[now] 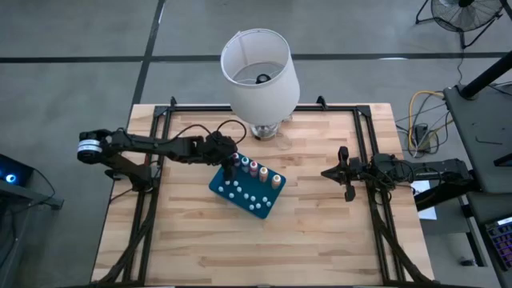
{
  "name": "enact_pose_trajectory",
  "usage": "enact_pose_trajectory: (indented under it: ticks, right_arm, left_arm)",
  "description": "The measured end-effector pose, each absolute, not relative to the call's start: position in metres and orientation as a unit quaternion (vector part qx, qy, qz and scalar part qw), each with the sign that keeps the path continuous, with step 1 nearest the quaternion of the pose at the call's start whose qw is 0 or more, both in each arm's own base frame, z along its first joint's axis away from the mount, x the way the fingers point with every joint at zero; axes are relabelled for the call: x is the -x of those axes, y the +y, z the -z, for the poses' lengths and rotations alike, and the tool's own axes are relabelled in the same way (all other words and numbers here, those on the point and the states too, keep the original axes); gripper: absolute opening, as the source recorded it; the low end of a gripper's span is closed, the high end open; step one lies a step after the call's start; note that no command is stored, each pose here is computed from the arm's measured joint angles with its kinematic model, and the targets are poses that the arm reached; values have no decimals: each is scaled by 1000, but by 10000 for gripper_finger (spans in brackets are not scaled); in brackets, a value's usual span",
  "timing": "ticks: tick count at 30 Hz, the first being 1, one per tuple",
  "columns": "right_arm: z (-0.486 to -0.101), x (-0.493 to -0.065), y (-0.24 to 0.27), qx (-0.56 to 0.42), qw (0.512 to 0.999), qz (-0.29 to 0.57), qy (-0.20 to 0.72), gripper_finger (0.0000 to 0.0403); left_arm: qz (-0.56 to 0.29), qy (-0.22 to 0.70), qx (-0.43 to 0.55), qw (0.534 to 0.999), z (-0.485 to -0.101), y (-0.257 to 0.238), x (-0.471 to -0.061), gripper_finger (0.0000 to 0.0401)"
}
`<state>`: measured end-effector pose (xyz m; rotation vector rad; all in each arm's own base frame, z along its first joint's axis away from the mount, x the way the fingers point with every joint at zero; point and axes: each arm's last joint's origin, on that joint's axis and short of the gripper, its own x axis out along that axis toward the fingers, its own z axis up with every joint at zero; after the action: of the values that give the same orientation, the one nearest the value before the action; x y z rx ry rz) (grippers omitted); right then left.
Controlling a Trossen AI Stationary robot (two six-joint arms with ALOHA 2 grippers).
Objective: Pick & Place food coloring
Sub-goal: Put the large red food coloring bottle into the blue container, then return to Home Position
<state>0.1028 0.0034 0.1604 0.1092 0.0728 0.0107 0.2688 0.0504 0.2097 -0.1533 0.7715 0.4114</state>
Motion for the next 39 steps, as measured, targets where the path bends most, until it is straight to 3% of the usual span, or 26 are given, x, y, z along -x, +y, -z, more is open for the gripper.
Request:
enact_pose_trajectory:
  ticks: [21, 32, 39]
  right_arm:
    - [-160, -103, 3, -55, 998, -5, 36, 9]
    - [-160, -103, 3, -55, 998, -5, 36, 8]
    - [-160, -103, 3, -55, 998, -5, 36, 8]
  left_arm:
    - [-189, 378, 83, 903, -200, 53, -277, 107]
    - [-189, 389, 82, 898, -205, 53, -278, 187]
    - [-186, 395, 79, 896, -219, 54, -282, 199]
